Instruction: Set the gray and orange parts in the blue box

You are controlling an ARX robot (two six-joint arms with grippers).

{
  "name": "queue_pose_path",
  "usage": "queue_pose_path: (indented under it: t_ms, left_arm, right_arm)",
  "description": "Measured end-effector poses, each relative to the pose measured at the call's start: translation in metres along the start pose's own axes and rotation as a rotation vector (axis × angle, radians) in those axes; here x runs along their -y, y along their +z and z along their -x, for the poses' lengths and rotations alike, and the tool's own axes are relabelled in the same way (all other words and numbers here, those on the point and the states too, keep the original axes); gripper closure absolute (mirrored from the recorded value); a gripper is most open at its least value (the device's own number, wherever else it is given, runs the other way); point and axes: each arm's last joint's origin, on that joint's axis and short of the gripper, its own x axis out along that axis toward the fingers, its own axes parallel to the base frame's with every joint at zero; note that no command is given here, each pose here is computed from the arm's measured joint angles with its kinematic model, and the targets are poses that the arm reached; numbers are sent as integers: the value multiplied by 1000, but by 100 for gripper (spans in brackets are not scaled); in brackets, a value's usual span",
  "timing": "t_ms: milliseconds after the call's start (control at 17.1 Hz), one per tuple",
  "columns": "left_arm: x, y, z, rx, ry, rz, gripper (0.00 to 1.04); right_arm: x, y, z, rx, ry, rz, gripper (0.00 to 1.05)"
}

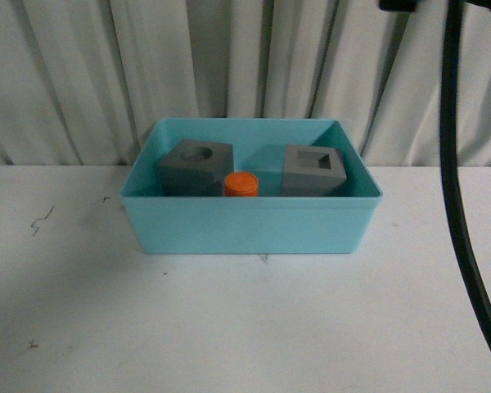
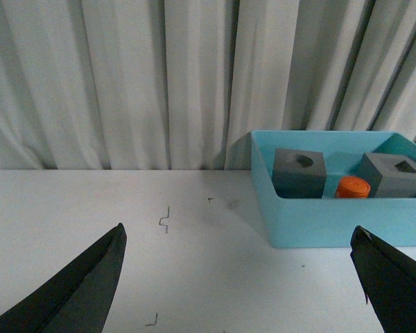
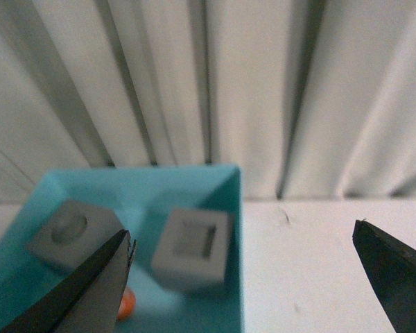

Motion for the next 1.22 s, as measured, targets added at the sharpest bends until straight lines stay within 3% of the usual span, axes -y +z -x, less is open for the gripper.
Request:
queue_pose_path:
  t_ms: [117,292,350,466,525,758,816,1224]
  left_arm:
    - [0,0,0,0,0,0,7]
    - [0,0,0,0,0,0,7]
    - [0,0,0,0,0,0,7]
    - [0,0,0,-1,2,0,7]
    - [0,0,0,0,1,0,7]
    - [0,0,0,0,0,0,7]
    - [0,0,0,0,0,0,7]
    - [0,0,0,0,0,0,7]
  right_arm:
    - [10,-30,69,-107,-82,-41,6]
    - [-3,-93,170,-278,-207,-157,6]
    - [-3,-99,174,-157,-171,-199,11]
    - [17,-111,186,153,-150,-92,38]
    - [22,-111,191,200,-150,-33,49]
    - [37,-122,205,203,-153,46,97]
    - [40,-124,208,206,-154,55,103]
    - [55,-138,222,223,-150,60,103]
